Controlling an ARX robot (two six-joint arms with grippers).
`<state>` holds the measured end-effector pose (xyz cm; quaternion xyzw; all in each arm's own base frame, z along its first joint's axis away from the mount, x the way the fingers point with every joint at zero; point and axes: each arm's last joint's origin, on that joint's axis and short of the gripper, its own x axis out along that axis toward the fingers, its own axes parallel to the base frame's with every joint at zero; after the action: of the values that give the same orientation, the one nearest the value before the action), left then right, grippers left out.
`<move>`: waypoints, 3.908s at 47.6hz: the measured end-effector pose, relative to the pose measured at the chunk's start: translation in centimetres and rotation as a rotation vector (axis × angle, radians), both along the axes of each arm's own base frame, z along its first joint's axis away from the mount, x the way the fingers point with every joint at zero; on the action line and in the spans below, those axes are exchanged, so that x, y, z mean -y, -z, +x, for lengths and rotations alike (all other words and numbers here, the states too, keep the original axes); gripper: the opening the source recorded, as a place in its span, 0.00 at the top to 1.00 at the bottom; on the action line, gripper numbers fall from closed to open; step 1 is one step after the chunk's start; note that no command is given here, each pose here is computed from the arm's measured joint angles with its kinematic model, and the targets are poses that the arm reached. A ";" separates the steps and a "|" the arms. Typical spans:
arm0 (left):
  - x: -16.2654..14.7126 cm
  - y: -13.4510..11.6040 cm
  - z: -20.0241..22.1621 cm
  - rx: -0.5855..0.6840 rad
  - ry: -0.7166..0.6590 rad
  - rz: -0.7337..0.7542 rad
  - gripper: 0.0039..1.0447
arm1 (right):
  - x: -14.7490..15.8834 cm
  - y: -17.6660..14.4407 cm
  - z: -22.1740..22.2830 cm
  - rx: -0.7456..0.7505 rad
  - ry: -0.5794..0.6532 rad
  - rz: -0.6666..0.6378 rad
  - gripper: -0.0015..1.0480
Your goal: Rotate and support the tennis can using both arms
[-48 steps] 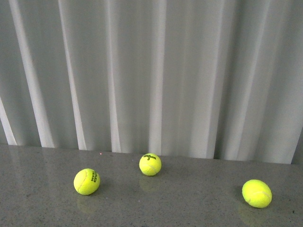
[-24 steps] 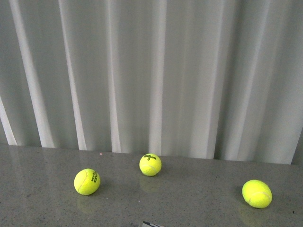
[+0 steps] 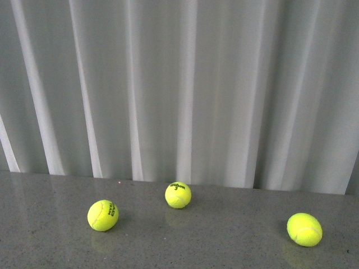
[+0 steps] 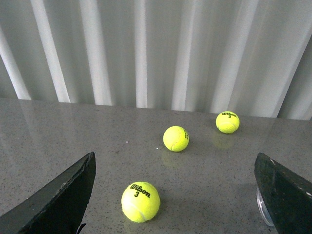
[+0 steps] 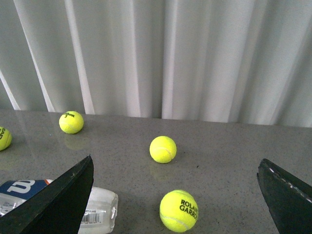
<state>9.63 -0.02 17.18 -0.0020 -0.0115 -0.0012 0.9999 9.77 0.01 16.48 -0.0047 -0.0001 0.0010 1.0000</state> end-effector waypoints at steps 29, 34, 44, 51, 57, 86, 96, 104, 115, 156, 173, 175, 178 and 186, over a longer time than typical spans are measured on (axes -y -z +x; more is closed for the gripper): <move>-0.4 0.1 1.0 -0.247 -0.138 -0.134 0.06 | 0.0 0.0 0.0 0.000 0.000 0.000 0.07; -1.2 -1.5 4.4 -0.267 -0.100 -0.222 0.06 | 0.0 0.0 0.0 0.001 0.000 0.000 0.07; -1.0 -2.1 13.4 -0.423 0.183 -0.241 0.06 | 0.0 0.0 0.0 0.002 0.000 0.000 0.07; 0.1 0.7 17.5 -0.580 0.347 -0.296 0.06 | 0.0 0.0 0.0 0.002 0.000 0.000 0.07; 1.0 2.8 19.7 -0.646 0.422 -0.332 0.06 | 0.0 0.0 0.0 0.002 0.000 0.000 0.07; 5.8 8.6 24.4 -0.802 0.588 -0.410 0.06 | 0.0 0.0 0.0 0.002 0.000 0.000 0.07; 7.2 9.0 24.7 -0.805 0.628 -0.446 0.06 | 0.0 0.0 0.0 0.002 0.000 0.000 0.07; 8.2 9.5 24.7 -0.824 0.644 -0.481 0.06 | 0.0 0.0 0.0 0.002 0.000 0.000 0.07; 10.1 9.8 24.6 -0.846 0.681 -0.526 0.06 | 0.0 0.0 0.0 0.002 0.000 0.000 0.07; 14.2 11.5 25.6 -0.926 0.755 -0.733 0.37 | 0.0 0.0 0.0 0.002 0.000 0.000 0.07; 14.0 13.4 25.4 -0.988 0.681 -0.886 0.95 | 0.0 0.0 0.0 0.002 0.000 0.000 0.07; 13.8 13.1 25.4 -0.987 0.684 -0.894 0.96 | 0.0 0.0 0.0 0.002 0.000 0.000 0.07; 13.5 12.3 25.2 -0.986 0.682 -0.896 0.96 | 0.0 0.0 0.0 0.002 0.000 0.000 0.07; 11.7 5.8 25.0 -0.883 0.704 -0.771 0.97 | 0.0 0.0 0.0 0.002 0.000 0.000 0.07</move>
<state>34.66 -11.76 11.38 -0.3621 0.3992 -0.3213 0.7787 9.76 0.01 16.49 -0.0049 -0.0009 0.0008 1.0000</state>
